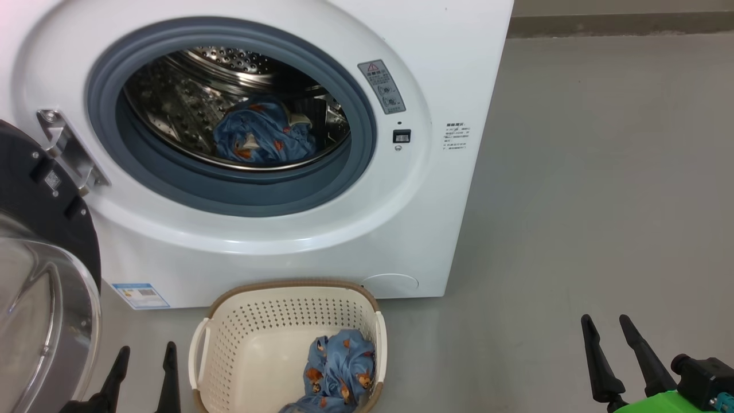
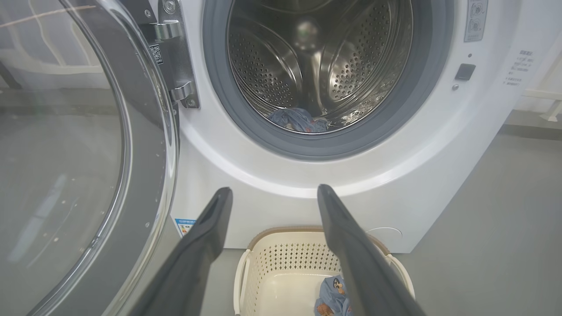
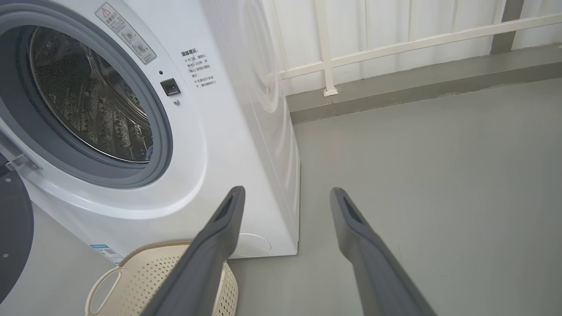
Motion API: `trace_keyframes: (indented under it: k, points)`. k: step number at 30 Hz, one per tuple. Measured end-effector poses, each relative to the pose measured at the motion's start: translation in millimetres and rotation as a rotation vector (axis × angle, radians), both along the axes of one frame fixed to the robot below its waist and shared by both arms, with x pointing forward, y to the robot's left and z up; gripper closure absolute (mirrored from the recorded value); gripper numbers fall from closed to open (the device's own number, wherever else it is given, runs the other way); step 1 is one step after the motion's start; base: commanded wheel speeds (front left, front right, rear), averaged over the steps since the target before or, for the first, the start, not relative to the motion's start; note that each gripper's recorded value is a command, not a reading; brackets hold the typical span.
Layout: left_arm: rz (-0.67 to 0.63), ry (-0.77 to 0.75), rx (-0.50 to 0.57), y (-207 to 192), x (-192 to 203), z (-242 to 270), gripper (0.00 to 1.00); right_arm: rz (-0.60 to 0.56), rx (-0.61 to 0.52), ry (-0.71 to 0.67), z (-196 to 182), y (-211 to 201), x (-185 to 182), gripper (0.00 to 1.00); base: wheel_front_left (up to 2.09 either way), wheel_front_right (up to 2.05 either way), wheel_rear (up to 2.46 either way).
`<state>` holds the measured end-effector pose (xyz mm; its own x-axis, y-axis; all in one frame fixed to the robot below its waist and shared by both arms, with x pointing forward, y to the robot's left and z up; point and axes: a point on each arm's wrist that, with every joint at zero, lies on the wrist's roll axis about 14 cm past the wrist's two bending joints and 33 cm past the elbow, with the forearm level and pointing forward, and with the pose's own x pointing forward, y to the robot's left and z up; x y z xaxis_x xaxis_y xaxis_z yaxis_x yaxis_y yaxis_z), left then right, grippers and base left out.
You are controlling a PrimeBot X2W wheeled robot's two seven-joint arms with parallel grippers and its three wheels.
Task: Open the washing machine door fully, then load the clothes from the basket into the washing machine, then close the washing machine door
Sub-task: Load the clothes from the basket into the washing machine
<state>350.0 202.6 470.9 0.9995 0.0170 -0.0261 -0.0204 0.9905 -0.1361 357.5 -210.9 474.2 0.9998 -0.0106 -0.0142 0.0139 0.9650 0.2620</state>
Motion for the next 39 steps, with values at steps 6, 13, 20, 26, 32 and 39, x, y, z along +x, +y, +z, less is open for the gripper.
trace_keyframes:
  k: [6, 13, 20, 26, 32, 39]
  points:
    - [-0.006, 0.024, -0.002, -2, 4, -8, 0.0, -0.002, 0.007, 0.013, -5, 1, 4, 0.0, 0.0, 0.0, 0.0]
    - [-0.069, 0.093, -0.027, -25, 22, -31, 0.0, -0.01, 0.016, 0.002, -4, 2, 26, 0.0, 0.0, 0.0, 0.0]
    - [-0.173, 0.179, -0.066, -60, 50, -62, 0.0, -0.021, 0.032, 0.004, -10, 4, 54, 0.0, 0.0, 0.0, 0.0]
    - [-0.23, 0.24, -0.094, -77, 72, -87, 0.0, -0.035, 0.04, 0.031, -24, 2, 69, 0.0, 0.0, 0.0, 0.0]
    - [-0.306, 0.332, -0.101, -98, 93, -124, 0.0, -0.045, 0.048, 0.055, -41, 2, 89, 0.0, 0.0, 0.0, 0.0]
    - [-0.403, 0.465, -0.109, -122, 100, -174, 0.0, -0.064, 0.038, 0.096, -64, -4, 102, 0.0, 0.0, 0.0, 0.0]
